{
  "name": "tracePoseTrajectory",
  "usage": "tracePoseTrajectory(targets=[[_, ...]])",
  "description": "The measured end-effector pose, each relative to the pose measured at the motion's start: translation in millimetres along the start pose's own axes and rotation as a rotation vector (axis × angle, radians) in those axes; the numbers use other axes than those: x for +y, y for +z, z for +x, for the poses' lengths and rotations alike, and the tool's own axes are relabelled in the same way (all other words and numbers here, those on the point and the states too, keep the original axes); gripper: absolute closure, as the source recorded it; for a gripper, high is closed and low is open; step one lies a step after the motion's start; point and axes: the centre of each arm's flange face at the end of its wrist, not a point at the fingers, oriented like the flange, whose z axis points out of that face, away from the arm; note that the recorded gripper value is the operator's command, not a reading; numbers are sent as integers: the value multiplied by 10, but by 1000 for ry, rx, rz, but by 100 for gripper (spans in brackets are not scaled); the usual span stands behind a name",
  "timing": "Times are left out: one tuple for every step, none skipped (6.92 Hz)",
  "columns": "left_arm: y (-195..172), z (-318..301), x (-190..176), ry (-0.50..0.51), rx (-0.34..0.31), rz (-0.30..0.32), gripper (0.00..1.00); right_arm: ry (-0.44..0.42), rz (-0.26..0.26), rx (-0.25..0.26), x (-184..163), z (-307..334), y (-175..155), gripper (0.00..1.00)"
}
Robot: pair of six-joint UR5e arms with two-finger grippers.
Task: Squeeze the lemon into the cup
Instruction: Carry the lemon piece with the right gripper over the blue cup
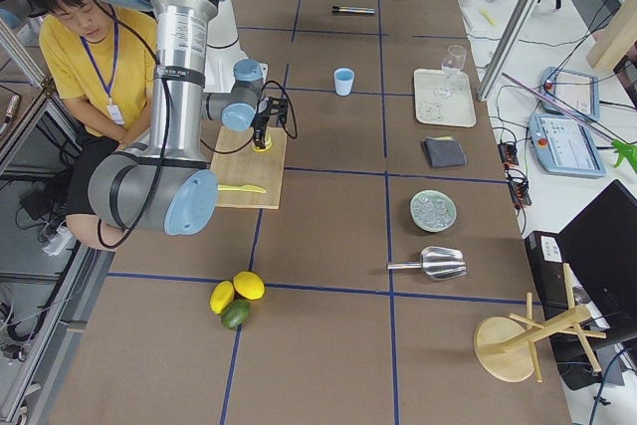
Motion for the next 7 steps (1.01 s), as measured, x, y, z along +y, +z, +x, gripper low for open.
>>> tracePoseTrajectory(targets=[[1, 0, 6, 0, 0, 0, 0, 3, 4, -4, -16, 10, -44, 49], [1, 1, 7, 0, 0, 0, 0, 7, 9, -9, -39, 17, -100, 49], [1, 1, 9, -1, 0, -1, 0, 17, 19, -24, -99, 9, -194, 48], [2, 1, 9, -1, 0, -1, 0, 35, 30, -43, -204, -17, -283, 48], [2, 1, 9, -1, 0, -1, 0, 59, 35, -78, -363, -108, -373, 48], [2, 1, 10, -1, 0, -1, 0, 86, 47, -118, -584, -261, -483, 47], [10, -3, 12, -1, 1, -2, 0, 114, 67, -145, -861, -534, -614, 47]])
